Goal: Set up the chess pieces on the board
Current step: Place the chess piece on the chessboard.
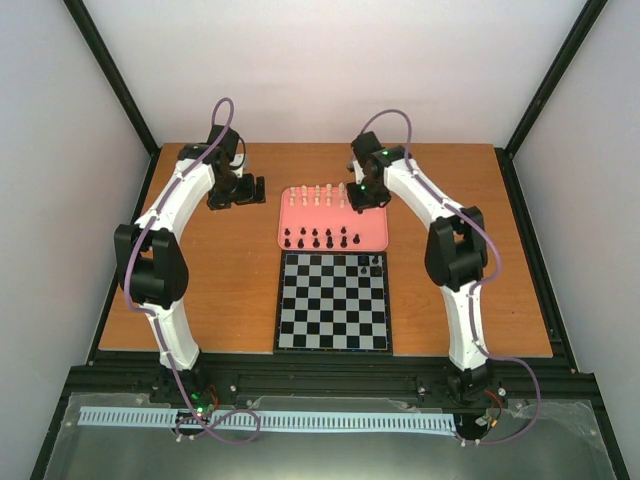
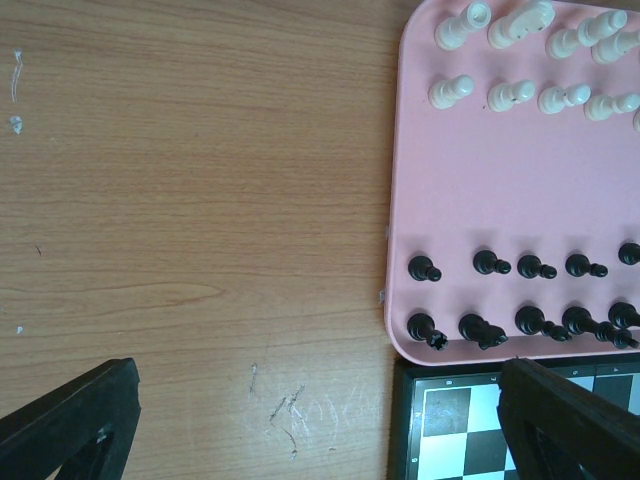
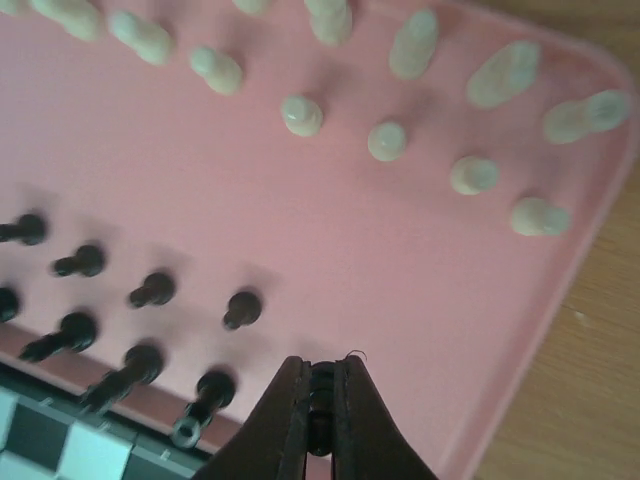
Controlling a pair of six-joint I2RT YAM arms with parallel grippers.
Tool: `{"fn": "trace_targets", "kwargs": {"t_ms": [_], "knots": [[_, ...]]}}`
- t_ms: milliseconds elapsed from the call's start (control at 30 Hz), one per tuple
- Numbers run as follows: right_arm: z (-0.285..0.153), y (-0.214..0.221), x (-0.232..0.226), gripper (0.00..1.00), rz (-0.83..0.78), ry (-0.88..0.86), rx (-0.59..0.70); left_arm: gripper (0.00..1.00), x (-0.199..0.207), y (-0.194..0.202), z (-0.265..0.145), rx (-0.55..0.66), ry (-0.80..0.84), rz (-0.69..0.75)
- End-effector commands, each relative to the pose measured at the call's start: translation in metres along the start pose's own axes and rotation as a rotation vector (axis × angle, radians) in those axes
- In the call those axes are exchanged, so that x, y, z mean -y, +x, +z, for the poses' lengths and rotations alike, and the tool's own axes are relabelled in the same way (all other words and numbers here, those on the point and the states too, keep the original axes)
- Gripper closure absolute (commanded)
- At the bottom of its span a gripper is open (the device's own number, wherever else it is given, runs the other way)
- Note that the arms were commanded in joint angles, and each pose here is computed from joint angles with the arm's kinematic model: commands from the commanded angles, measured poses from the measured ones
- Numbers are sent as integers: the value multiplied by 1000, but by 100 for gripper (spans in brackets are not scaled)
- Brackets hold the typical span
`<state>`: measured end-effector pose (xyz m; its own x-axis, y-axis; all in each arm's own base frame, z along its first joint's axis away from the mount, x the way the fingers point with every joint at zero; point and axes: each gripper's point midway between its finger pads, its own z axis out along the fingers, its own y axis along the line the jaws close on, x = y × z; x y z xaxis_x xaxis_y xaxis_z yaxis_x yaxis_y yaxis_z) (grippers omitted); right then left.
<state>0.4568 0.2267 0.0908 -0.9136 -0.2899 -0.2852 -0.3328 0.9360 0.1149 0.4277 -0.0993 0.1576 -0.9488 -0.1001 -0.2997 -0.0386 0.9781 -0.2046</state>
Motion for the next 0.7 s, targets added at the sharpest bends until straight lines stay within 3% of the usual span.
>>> {"fn": "trace_targets", "kwargs": {"t_ms": [0,367,667], "knots": [[-62,0,-3,97,0,19,98,0,5,-9,-9,27,13,-1],[-84,112,-42,97,-57,-51,5,0,6,-8,-12,33,18,-3],[-56,156,-68,97,-77,-121,-22,0,5,0,-9,26,25,-10]]}}
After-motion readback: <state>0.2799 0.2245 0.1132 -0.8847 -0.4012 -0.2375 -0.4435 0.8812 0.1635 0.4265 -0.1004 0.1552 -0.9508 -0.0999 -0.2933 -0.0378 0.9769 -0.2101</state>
